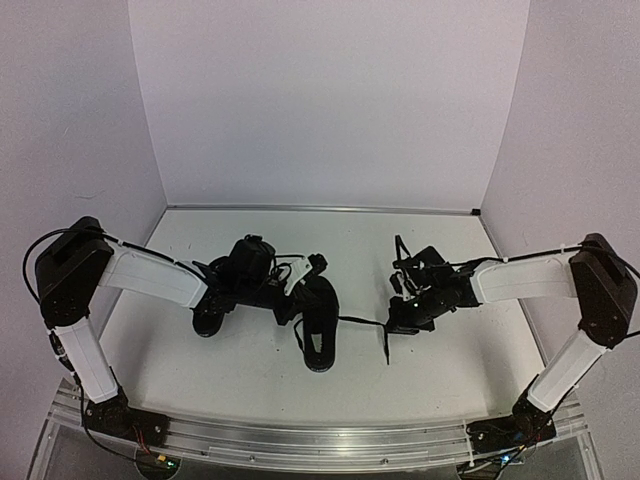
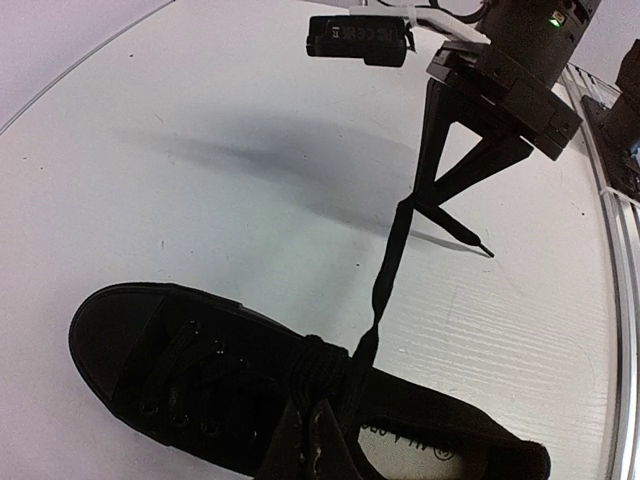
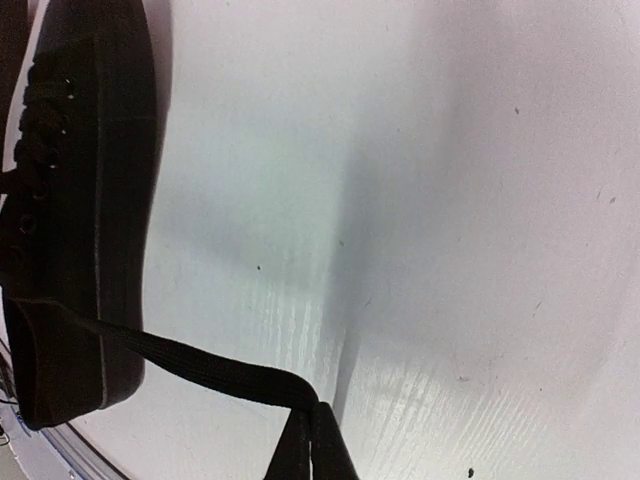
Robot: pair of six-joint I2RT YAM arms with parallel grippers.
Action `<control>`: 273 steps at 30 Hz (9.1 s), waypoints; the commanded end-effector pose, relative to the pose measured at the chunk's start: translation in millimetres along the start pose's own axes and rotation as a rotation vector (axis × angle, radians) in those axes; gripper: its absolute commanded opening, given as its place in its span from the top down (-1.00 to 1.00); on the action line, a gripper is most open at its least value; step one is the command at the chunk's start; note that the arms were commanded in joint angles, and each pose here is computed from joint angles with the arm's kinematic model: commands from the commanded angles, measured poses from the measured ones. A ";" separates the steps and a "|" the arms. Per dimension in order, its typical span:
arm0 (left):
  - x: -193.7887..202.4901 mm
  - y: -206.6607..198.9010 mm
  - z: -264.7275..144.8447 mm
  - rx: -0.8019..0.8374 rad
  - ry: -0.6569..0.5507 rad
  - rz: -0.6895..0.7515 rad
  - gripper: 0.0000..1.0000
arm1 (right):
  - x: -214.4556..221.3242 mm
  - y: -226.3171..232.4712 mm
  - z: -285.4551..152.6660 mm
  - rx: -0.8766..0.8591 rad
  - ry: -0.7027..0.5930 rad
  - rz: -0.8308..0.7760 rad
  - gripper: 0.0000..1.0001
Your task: Tie the shoes
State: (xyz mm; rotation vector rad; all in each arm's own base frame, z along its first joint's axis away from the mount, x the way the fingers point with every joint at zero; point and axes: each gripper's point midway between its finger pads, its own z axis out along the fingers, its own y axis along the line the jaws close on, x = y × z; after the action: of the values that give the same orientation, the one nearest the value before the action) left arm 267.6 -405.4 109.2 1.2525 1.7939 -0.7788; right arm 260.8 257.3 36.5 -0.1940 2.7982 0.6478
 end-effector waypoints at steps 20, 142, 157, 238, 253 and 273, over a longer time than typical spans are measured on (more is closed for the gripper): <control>-26.0 -3.1 -19.5 -0.009 -0.259 -0.109 1.00 | -73.2 135.4 -30.2 -0.465 -0.112 -0.336 0.49; -1.1 -19.3 -31.0 -0.064 0.008 0.521 0.54 | -50.2 154.3 2.4 -0.485 -0.060 -0.374 1.00; -2.5 -15.2 -9.6 -0.040 0.045 0.581 0.48 | -49.8 156.0 2.9 -0.496 -0.055 -0.369 1.00; 7.7 4.8 24.6 -0.130 0.031 0.439 1.00 | -50.9 167.9 -4.9 -0.567 -0.051 -0.373 0.93; 9.2 3.2 20.1 -0.127 0.037 0.451 1.00 | -75.5 113.8 7.1 -0.502 -0.048 -0.174 0.72; 10.4 0.6 20.0 -0.124 0.043 0.464 1.00 | -53.1 144.5 17.1 -0.661 0.047 -0.193 0.69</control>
State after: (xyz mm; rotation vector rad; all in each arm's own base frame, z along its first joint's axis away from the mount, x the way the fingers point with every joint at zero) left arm 272.9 -415.2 83.3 1.5388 1.4973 -0.3745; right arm 286.7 385.2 86.5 -0.5592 2.5131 1.4432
